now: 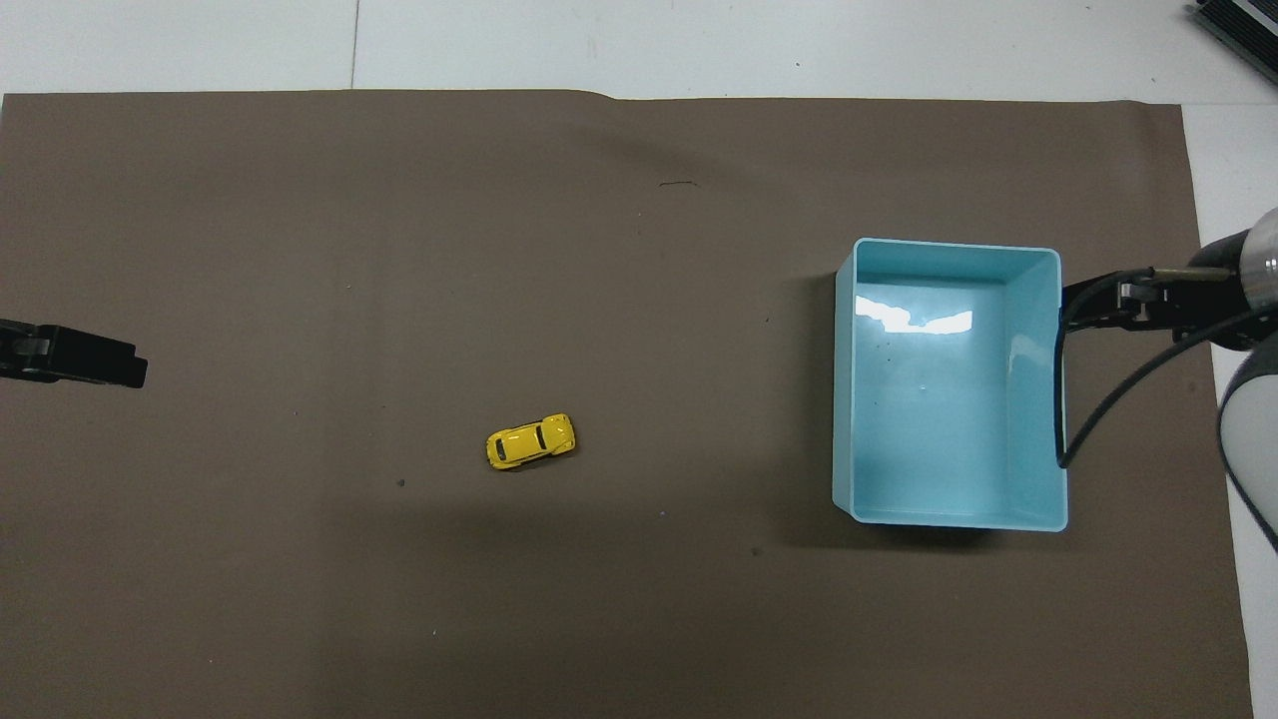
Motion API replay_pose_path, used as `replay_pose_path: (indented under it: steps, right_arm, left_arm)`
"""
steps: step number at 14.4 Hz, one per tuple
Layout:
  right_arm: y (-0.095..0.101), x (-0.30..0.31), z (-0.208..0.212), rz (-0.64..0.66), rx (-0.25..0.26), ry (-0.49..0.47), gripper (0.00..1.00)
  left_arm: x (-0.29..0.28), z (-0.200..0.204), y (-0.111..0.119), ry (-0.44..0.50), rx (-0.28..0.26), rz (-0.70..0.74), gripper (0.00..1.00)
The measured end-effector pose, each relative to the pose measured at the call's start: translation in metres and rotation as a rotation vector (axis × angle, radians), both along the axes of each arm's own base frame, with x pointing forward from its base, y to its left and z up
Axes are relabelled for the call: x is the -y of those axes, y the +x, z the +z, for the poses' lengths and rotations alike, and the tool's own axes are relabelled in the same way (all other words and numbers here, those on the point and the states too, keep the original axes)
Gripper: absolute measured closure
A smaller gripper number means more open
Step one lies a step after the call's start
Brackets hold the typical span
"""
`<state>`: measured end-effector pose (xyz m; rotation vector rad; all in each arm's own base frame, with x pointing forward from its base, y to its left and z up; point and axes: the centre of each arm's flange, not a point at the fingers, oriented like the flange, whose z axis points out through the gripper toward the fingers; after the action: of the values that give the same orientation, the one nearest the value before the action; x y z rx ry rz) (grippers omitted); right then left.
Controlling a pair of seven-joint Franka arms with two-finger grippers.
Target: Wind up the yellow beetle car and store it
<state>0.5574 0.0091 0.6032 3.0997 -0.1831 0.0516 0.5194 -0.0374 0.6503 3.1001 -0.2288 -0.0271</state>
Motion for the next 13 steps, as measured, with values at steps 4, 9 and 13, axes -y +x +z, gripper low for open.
replay_pose_path:
  steps: [4,9,13]
  right_arm:
    - [0.0,0.0,0.0,0.0,0.0,0.0,0.0]
    - [0.0,0.0,0.0,0.0,0.0,0.0,0.0]
    - [0.0,0.0,0.0,0.0,0.0,0.0,0.0]
  left_arm:
    - [-0.0041,0.0,0.0003,-0.001,0.0,0.007,0.0]
    - [-0.0032,0.0009,0.0004,-0.001,0.004,0.006,0.0]
    - [-0.0022,0.0011,0.0004,-0.001,0.005,0.004,0.0]
